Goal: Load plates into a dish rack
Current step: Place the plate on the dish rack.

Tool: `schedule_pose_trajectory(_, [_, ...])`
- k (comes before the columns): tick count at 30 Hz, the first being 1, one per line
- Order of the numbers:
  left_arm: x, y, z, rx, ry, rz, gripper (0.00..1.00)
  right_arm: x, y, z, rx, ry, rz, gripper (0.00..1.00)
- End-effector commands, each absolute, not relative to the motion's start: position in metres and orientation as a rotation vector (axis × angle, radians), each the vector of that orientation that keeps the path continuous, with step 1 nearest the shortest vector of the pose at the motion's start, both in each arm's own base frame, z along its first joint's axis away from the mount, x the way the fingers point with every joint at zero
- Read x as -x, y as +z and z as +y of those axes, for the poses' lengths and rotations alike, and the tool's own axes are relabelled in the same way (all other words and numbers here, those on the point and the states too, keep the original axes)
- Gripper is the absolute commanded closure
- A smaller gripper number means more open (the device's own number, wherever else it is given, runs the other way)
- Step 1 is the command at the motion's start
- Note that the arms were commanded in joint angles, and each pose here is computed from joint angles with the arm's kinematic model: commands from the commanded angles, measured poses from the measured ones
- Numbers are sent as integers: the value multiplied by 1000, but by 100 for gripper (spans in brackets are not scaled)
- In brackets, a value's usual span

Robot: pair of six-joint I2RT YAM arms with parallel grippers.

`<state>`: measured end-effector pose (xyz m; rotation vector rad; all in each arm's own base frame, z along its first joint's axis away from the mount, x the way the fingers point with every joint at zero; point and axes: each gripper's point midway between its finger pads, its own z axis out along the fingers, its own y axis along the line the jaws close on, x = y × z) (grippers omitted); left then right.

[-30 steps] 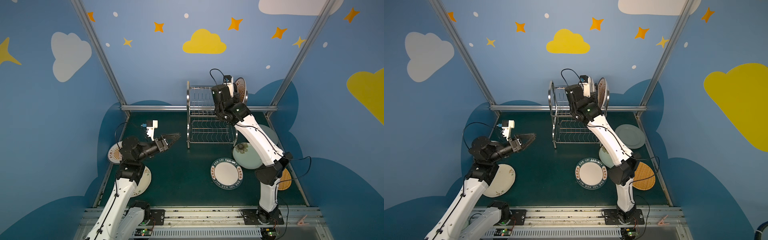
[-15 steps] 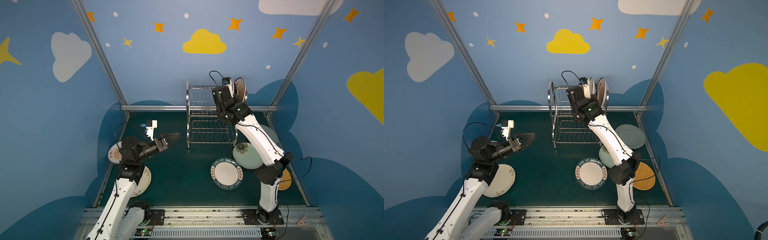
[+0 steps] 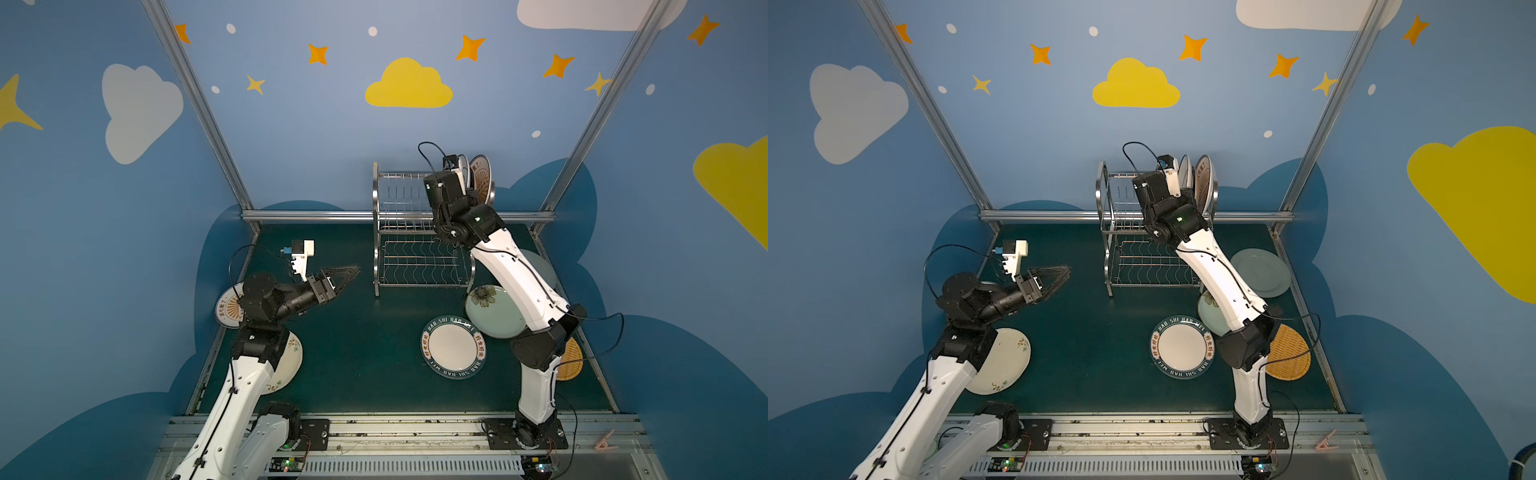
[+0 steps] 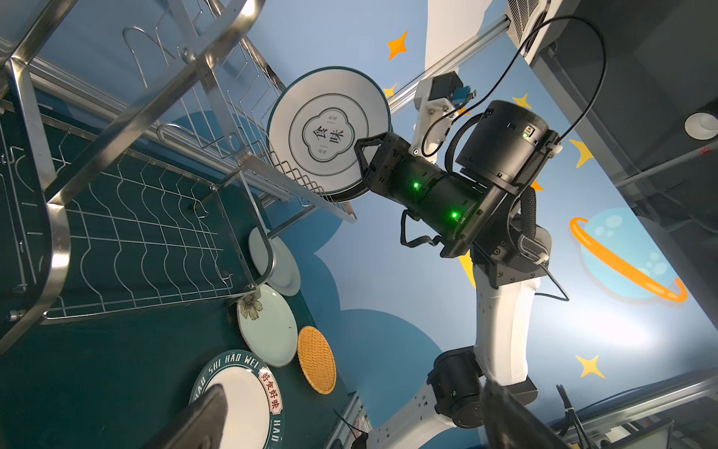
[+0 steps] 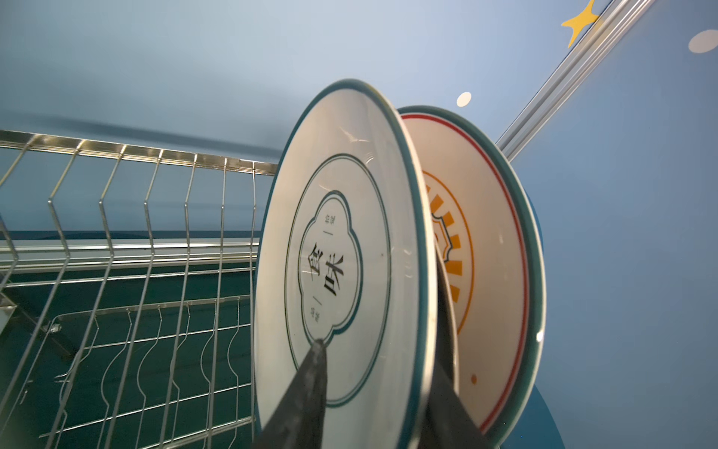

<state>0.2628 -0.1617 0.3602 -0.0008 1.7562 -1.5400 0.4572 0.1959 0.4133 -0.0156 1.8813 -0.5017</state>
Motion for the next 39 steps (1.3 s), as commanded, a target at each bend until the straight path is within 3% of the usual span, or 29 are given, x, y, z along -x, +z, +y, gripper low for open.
schedule_pose_trajectory(1, [-260, 364, -161, -31, -1538, 1729, 0, -446, 437, 188, 9, -454, 1855, 62])
schedule_pose_trajectory(20, [-260, 364, -161, -28, -1538, 1730, 0, -442, 442, 201, 143, -326, 1843, 59])
schedule_pose_trajectory(26, [-261, 363, -161, -24, -1534, 1733, 0, -430, 458, 206, 177, -255, 1816, 43])
schedule_pose_trajectory(39, [-264, 360, -159, -14, -1519, 1744, 0, -387, 496, 211, 253, -141, 1749, 21])
